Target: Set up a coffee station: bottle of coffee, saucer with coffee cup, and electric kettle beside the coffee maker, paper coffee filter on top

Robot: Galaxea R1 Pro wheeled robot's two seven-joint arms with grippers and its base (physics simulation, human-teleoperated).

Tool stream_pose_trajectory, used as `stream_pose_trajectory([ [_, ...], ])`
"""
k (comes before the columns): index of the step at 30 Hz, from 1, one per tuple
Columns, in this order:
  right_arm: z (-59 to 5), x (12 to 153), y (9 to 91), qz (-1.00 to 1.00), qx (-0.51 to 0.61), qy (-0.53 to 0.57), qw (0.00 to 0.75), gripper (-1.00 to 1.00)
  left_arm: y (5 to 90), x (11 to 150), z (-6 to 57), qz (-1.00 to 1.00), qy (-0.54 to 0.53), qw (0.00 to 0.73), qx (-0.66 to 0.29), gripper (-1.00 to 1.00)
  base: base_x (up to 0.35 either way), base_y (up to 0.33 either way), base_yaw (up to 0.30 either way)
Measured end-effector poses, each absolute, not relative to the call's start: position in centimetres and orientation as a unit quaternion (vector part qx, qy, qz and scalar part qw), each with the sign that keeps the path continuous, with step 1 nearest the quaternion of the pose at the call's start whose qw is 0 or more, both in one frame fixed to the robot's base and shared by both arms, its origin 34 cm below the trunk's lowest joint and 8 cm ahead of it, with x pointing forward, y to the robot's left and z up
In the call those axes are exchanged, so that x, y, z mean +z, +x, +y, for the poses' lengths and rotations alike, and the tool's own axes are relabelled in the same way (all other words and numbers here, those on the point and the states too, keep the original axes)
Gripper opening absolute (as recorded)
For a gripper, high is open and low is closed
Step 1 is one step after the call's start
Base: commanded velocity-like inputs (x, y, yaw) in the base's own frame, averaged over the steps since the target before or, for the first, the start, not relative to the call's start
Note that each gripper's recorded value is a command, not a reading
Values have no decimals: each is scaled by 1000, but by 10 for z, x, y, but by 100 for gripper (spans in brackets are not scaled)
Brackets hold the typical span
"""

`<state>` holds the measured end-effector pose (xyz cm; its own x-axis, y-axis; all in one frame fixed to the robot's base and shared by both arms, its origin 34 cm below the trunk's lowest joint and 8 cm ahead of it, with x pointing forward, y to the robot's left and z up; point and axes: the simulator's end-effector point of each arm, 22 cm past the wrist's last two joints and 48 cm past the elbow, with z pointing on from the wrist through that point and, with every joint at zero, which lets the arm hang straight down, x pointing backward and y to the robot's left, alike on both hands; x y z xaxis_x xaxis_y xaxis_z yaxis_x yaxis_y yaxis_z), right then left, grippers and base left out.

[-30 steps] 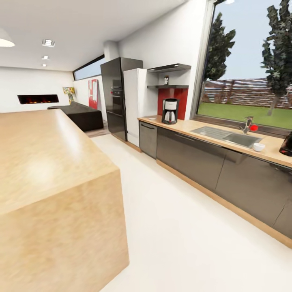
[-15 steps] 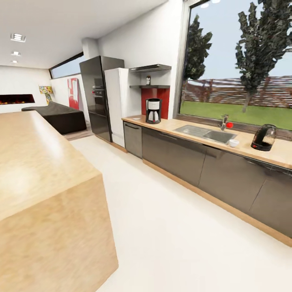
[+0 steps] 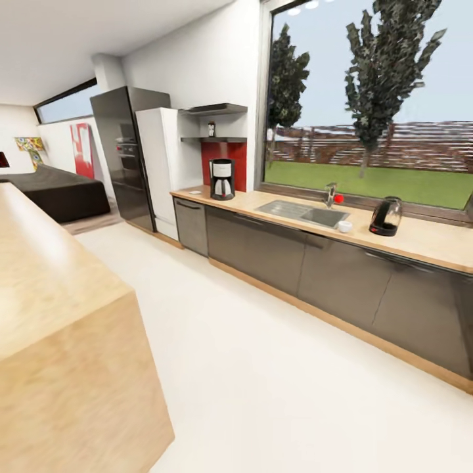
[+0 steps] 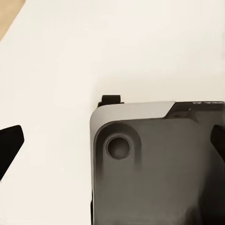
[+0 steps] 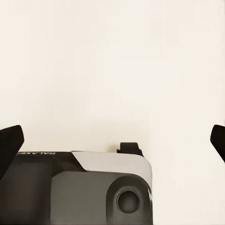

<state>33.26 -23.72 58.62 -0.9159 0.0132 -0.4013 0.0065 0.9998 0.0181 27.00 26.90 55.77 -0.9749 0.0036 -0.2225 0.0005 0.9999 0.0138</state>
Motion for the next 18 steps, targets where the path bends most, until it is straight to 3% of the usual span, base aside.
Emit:
stream_pose_trajectory([
  [18, -240, 607, 329, 977, 6, 6, 212, 100, 260, 576, 270, 994, 1, 105, 7, 100, 0, 0, -259],
])
